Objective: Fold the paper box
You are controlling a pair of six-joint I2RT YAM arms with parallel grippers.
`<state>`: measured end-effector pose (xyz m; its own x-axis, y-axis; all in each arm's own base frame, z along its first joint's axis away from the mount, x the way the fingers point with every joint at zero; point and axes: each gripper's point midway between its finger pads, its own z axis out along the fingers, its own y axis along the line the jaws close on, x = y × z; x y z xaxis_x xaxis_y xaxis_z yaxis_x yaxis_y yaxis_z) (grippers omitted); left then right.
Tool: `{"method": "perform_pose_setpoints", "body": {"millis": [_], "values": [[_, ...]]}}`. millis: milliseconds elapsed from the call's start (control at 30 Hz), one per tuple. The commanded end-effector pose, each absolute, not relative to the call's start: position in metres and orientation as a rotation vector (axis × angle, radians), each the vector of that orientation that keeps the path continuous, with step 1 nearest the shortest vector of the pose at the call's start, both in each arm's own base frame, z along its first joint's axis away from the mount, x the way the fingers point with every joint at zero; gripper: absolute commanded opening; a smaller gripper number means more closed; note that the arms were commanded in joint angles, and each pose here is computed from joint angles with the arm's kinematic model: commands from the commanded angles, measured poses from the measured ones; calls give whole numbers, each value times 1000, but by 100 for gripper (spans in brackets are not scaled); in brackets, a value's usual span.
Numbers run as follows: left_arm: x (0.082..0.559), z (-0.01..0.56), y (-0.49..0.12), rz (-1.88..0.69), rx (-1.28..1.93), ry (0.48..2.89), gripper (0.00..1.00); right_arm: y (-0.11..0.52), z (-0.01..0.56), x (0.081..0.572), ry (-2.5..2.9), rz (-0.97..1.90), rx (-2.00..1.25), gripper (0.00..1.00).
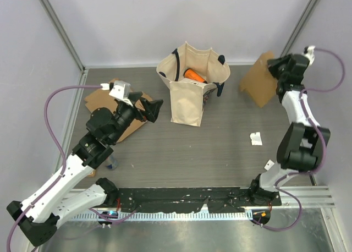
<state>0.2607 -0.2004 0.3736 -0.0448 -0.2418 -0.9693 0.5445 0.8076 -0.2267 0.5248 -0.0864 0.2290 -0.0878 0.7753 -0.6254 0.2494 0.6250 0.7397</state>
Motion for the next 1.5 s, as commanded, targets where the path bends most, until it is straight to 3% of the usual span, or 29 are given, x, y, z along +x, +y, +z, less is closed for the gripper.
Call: {"method": "perform_pose_setpoints", "body": {"millis": [0, 200, 333, 567, 700, 767, 800, 967, 1267, 1467], "values": [[273, 386, -184, -613, 78, 1515, 98, -64, 326, 462, 1731, 188, 675, 1], [271, 349, -189, -696, -150, 1779, 96, 5, 377, 384, 1800, -39, 454, 1], [243, 329, -203, -823, -175, 1983, 100, 91, 391, 321, 1804, 57, 148, 1], [191, 367, -237, -1280, -175, 2030, 100, 157, 378, 255, 1859, 97, -217, 1], [185, 390, -261, -1545, -339, 2064, 100, 196, 367, 234, 1835, 179, -452, 1], [193, 386, -276, -1608, -440, 2135, 91, 217, 358, 228, 1816, 243, -548, 1], [192, 377, -281, -1633, -551, 2220, 81, 225, 357, 224, 1788, 270, -602, 1], [201, 333, -302, -1604, -814, 2460, 76, 264, 337, 218, 1697, 403, -746, 1], [207, 295, -286, -1415, -1082, 2489, 68, 290, 323, 208, 1629, 417, -882, 1], [214, 284, -288, -1373, -1133, 2493, 71, 302, 312, 199, 1624, 410, -944, 1]]}}
